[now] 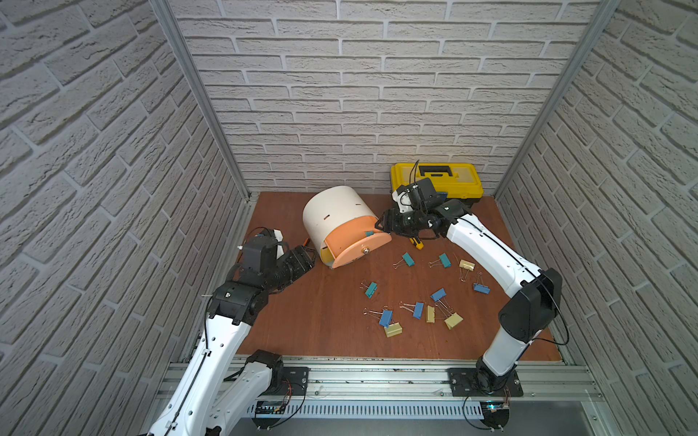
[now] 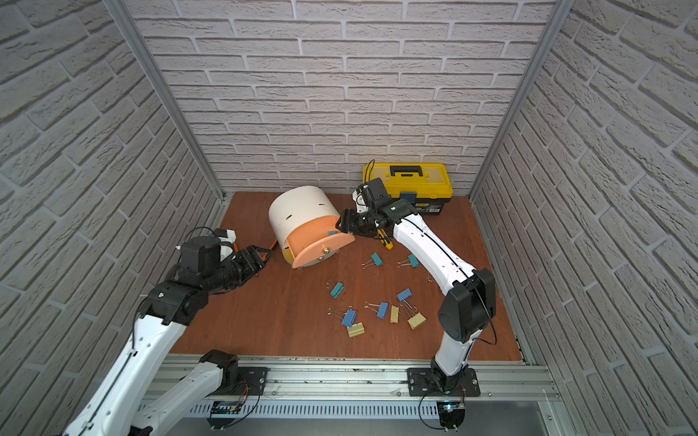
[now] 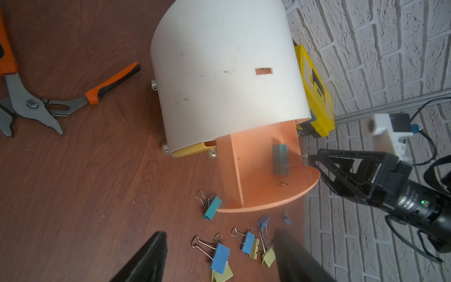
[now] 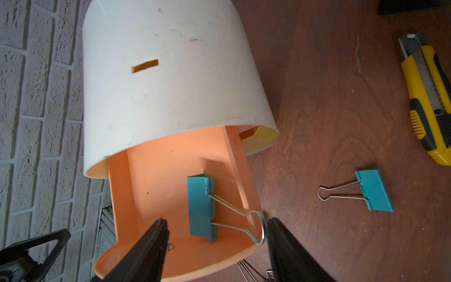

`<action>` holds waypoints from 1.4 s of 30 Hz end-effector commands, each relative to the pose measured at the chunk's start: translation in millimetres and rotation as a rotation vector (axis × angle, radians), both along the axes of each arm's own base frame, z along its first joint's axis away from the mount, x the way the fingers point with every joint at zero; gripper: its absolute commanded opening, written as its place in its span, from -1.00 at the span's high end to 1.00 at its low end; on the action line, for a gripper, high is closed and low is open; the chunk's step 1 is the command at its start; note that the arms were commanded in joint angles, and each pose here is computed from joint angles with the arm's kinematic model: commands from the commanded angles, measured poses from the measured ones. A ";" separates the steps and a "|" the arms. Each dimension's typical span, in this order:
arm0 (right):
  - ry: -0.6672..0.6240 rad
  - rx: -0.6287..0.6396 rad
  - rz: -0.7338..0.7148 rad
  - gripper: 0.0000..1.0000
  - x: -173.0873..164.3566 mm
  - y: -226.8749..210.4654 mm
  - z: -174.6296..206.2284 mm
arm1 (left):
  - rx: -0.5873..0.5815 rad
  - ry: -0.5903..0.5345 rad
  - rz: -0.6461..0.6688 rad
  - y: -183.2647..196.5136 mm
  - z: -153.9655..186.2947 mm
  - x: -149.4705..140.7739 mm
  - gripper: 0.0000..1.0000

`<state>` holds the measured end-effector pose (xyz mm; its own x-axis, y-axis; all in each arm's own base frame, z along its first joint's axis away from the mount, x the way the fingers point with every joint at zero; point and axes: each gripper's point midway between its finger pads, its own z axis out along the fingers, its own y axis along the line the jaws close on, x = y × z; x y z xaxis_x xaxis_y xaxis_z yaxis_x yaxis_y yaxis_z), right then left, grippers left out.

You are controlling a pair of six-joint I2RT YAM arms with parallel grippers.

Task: Put the binder clips in the drawer according to color
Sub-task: Place the binder clip in the drawer.

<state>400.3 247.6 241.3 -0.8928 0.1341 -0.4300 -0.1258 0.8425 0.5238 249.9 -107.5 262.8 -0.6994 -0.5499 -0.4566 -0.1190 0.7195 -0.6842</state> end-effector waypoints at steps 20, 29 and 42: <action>-0.021 0.150 0.056 -0.32 14.4 29.0 20.0 | 0.006 0.006 0.011 3.7 -6.9 -1.9 -0.47; -0.026 0.224 0.092 -0.31 16.2 41.4 31.5 | -0.007 0.009 0.013 2.3 -11.0 -0.6 -0.47; -0.058 0.033 0.039 -0.42 5.4 6.0 23.8 | -0.012 0.007 0.009 1.6 -11.6 -1.8 -0.47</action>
<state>411.0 263.7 242.2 -0.9045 0.1267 -0.4072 -0.1486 0.8012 0.5796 244.9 -106.0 247.9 -0.7106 -0.5552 -0.4322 -0.1474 0.7181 -0.6801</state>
